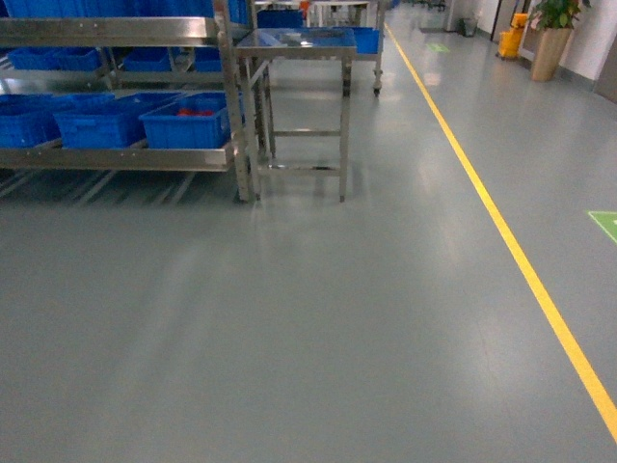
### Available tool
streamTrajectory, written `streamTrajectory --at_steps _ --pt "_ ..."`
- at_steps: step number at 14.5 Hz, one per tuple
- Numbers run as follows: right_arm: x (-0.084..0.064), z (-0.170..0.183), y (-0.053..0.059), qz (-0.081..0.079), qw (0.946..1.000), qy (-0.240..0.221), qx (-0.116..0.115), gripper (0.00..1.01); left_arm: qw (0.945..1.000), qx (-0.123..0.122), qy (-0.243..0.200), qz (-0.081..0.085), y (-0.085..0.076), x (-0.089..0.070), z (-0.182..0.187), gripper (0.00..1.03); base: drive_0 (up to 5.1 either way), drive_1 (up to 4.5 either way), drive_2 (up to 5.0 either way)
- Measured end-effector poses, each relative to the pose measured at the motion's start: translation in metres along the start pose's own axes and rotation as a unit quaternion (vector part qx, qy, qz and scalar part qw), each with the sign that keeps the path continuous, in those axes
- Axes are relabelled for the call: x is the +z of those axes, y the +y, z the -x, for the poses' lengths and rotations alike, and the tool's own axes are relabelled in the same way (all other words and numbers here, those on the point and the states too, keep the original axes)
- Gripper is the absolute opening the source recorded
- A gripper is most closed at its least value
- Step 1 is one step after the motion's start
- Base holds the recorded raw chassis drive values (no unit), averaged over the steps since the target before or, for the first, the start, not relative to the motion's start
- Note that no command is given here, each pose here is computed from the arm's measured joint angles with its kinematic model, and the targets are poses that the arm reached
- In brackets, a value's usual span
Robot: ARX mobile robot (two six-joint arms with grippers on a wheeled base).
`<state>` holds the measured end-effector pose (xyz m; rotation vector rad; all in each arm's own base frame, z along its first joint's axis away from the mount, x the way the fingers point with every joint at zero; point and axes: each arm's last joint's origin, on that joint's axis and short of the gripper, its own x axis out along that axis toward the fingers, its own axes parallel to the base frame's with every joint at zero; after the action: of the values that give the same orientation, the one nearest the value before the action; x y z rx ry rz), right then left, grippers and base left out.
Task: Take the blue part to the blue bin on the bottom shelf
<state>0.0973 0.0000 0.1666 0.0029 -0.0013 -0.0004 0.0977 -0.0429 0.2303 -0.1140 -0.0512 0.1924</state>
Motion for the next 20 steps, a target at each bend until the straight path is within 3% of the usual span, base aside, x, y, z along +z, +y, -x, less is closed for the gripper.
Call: streamTrajectory --at_steps 20 --pt "0.0001 0.0 0.0 0.0 1.0 -0.001 0.0 0.98 1.0 -0.001 0.0 0.001 -0.0001 -0.0001 0.0001 0.44 0.0 4.3 -4.4"
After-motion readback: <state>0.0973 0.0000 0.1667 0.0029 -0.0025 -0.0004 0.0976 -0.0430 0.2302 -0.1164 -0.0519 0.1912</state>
